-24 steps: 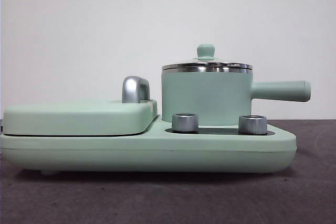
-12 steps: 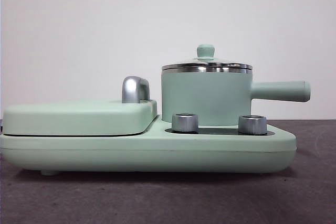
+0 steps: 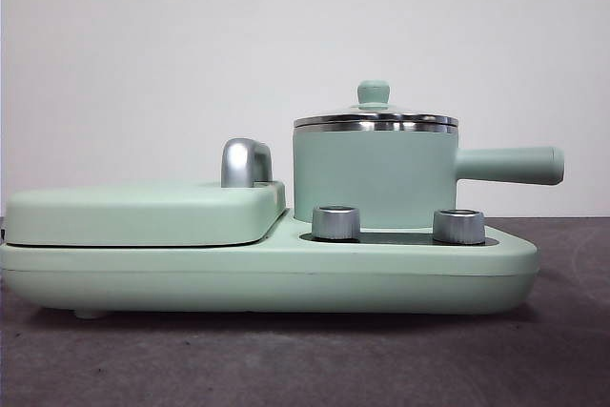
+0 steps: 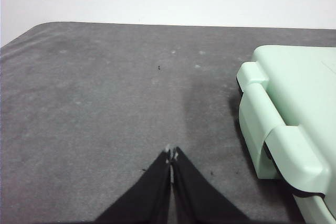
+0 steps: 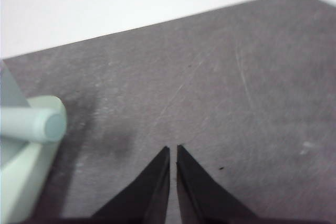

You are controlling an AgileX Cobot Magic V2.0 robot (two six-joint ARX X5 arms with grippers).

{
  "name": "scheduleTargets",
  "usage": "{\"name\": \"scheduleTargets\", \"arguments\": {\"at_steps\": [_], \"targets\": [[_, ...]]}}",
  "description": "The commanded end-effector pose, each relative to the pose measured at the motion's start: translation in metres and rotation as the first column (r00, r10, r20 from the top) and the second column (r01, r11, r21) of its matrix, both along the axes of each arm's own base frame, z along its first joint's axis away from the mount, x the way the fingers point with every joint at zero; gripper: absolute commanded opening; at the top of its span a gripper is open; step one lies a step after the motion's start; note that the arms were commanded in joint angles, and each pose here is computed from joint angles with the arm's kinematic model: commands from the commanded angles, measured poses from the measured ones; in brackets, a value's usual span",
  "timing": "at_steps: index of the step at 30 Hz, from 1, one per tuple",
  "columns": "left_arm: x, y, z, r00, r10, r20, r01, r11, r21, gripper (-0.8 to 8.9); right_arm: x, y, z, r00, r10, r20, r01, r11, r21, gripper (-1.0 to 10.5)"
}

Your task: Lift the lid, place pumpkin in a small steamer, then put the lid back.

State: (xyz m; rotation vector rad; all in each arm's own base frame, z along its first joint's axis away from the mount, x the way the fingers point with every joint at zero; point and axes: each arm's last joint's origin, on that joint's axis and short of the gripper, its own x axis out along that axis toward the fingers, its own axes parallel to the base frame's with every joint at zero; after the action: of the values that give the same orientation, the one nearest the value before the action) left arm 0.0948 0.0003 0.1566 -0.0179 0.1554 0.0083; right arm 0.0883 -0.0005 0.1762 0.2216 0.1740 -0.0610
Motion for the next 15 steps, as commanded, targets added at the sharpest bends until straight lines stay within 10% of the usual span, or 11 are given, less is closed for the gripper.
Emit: {"name": "scheduleTargets", "arguments": {"at_steps": [1,15], "targets": [[0.001,0.0,-0.007,1.0,-0.006,-0.023,0.006,1.0,0.006,0.06,0.002,0.001,-0.005,0.998,0.059,0.019,-0.055,0.986,-0.16,0.2],[0.001,0.0,-0.007,1.0,-0.006,-0.023,0.006,1.0,0.006,0.06,0.008,0.003,-0.026,0.99,0.141,0.001,-0.139,0.973,-0.184,0.2]]}}
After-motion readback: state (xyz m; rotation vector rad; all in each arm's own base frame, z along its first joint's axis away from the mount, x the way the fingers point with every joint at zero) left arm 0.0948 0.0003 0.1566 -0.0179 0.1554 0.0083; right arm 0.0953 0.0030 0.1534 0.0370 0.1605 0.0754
